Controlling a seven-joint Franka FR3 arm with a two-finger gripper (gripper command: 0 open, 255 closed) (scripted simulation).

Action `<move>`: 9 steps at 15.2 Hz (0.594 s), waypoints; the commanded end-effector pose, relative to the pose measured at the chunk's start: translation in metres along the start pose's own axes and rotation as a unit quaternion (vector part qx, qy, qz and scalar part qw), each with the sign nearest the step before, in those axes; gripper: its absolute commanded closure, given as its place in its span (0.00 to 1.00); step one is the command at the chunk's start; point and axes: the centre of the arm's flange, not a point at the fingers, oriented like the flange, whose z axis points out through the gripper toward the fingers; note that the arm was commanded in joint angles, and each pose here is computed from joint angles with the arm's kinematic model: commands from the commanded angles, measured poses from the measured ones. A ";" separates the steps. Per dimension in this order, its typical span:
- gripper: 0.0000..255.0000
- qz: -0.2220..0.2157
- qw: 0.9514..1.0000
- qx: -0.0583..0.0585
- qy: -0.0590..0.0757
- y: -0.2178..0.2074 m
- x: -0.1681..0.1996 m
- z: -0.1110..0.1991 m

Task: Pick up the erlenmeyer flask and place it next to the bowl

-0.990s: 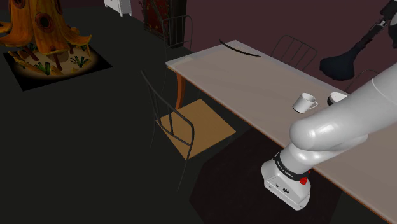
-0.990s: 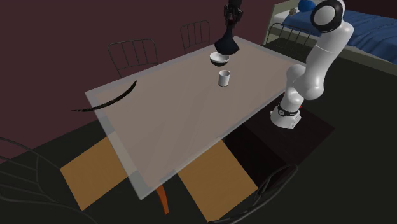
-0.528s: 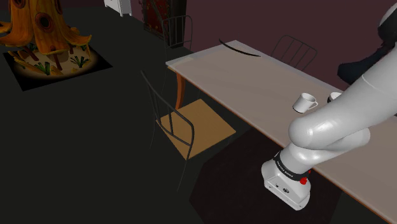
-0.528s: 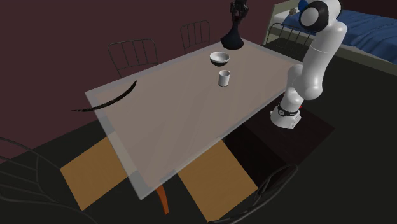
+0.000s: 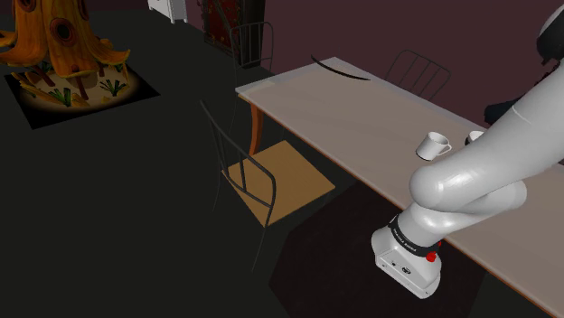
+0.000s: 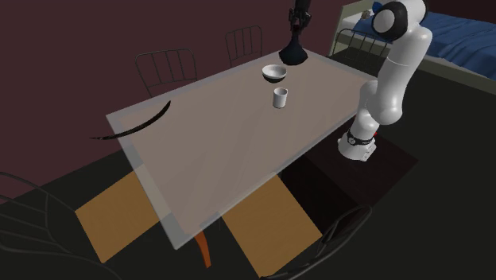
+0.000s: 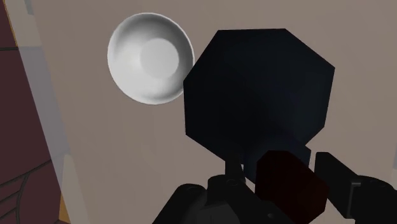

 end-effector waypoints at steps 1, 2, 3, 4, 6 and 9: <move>1.00 0.000 1.000 -0.001 0.000 -0.001 -0.001 0.009; 1.00 0.000 1.000 -0.001 0.000 -0.001 -0.002 0.014; 1.00 0.000 1.000 -0.001 0.000 -0.001 -0.002 0.019; 1.00 0.000 1.000 -0.001 0.000 -0.002 -0.002 0.025; 1.00 0.000 1.000 -0.001 0.000 -0.002 -0.003 0.035; 1.00 0.000 1.000 -0.001 0.000 -0.003 -0.004 0.051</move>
